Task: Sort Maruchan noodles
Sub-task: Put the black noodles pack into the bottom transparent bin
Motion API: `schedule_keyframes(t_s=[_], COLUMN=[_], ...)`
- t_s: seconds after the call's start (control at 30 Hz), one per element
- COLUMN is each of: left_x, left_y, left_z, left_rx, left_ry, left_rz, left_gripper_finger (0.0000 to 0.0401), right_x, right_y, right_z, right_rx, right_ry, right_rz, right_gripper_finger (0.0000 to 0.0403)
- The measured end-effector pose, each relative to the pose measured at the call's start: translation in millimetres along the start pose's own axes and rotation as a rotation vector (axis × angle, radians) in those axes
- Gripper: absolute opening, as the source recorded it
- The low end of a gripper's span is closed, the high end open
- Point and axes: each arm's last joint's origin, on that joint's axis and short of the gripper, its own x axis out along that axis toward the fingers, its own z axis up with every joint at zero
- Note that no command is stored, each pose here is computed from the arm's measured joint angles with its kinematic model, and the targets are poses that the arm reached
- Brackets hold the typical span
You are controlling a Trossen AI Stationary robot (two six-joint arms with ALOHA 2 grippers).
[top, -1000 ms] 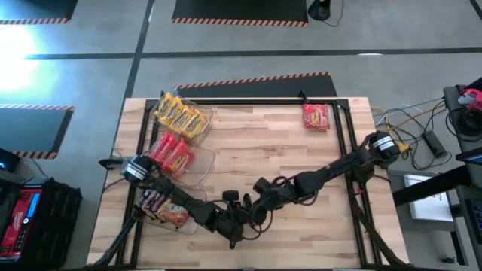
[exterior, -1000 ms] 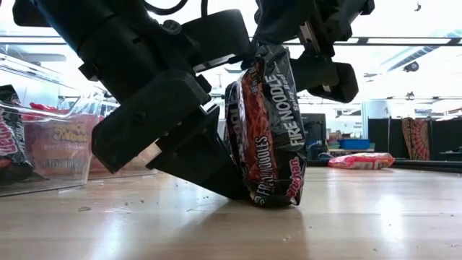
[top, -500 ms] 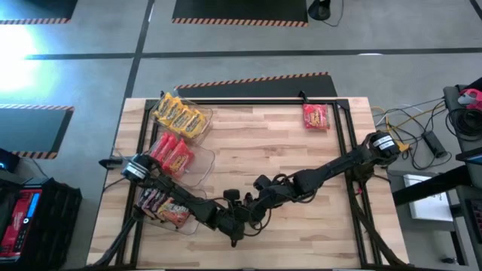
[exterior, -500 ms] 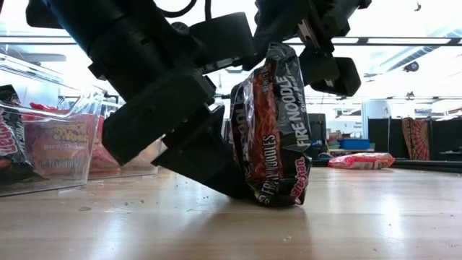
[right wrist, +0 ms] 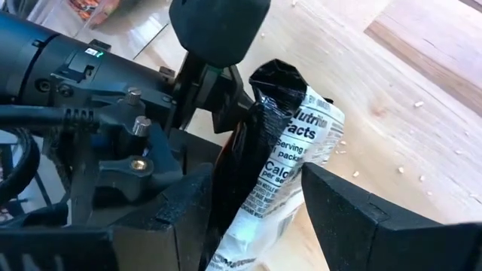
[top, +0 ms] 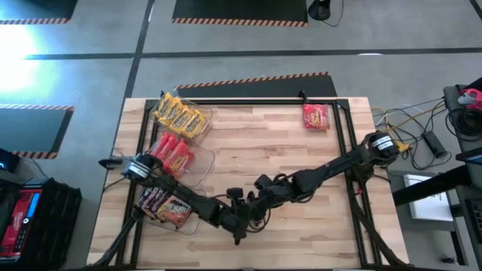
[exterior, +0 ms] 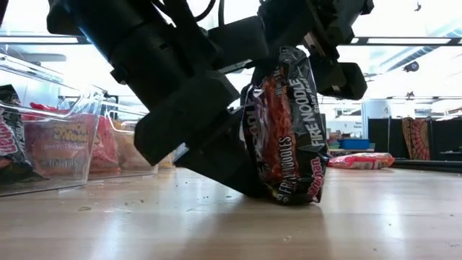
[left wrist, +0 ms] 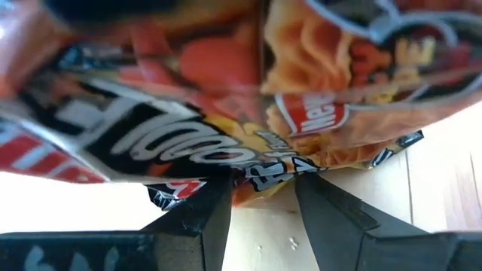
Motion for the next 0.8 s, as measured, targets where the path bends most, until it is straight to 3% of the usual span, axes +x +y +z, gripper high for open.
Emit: schedule_keyframes(t_s=[0.2, 0.53, 0.8], left_x=[0.9, 0.9, -6.3], left_y=[1.0, 2.0, 5.0], left_z=[1.4, 4.8, 9.2], left_rx=[-0.002, 0.008, 0.009], left_ry=[-0.008, -0.018, -0.028], left_rz=[0.0, 0.01, 0.026], left_gripper_finger=[0.0137, 0.0137, 0.0137], right_x=[1.9, 1.4, 0.8], right_y=[-1.2, -3.0, -5.9], right_z=[-0.7, -1.0, -1.5], right_rx=[-0.003, -0.038, -0.095], right_ry=[0.009, 0.016, 0.028], right_rz=[-0.009, -0.026, -0.056], right_gripper_finger=[0.0183, 0.0126, 0.0126])
